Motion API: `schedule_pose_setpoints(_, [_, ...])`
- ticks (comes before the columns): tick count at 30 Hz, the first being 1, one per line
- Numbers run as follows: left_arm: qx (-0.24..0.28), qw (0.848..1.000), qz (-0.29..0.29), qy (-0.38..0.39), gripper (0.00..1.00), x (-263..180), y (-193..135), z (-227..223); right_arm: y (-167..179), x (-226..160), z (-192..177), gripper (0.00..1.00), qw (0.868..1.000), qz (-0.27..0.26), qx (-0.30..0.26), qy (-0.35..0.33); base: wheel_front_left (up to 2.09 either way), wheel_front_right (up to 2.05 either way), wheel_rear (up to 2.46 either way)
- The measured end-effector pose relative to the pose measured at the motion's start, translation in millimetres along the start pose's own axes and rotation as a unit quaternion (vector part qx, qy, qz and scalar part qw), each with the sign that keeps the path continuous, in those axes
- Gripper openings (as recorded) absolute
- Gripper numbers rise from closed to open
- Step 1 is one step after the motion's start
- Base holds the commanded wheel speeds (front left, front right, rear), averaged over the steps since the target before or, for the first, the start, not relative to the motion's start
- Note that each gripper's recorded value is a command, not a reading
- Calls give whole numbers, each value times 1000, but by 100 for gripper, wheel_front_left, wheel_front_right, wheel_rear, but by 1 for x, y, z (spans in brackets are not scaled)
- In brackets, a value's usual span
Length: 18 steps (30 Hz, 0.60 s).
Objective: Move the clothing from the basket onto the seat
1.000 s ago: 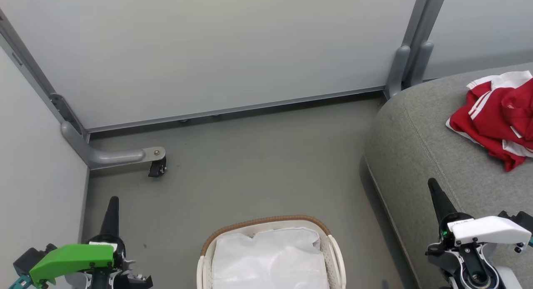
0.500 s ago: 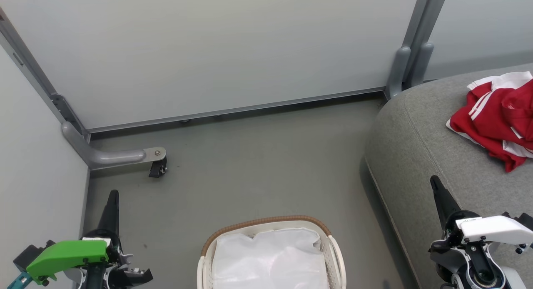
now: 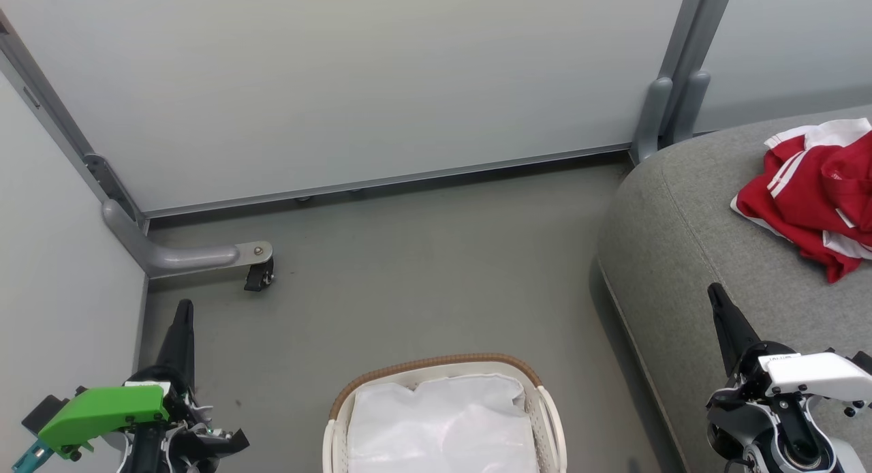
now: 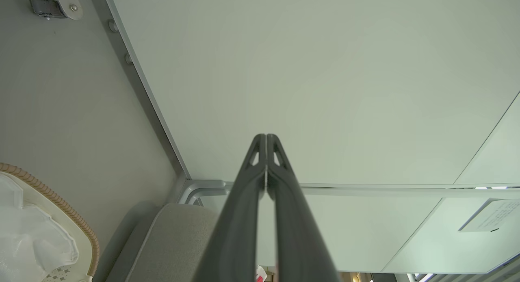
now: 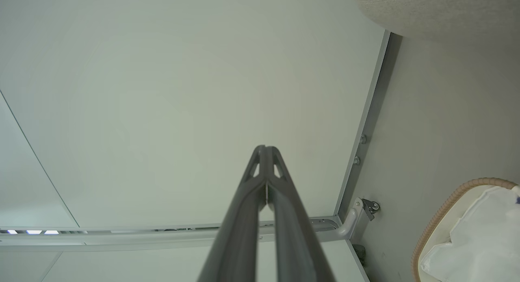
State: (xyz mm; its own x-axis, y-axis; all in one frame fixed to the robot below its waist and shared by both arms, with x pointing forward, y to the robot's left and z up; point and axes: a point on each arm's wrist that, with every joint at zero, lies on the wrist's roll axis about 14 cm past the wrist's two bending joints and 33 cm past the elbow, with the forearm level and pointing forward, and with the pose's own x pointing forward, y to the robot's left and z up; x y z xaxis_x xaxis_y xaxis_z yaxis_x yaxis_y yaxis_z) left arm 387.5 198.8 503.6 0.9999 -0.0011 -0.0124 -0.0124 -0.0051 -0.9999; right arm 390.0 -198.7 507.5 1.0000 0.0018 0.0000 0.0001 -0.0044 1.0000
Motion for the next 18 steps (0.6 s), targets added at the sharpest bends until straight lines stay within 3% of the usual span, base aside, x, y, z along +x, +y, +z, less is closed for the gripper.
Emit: schedule_pose_setpoints(18, [0,1000,-1,0,0,0,-1,0,0,0,0,0,1000,0,1,0,0,0,0])
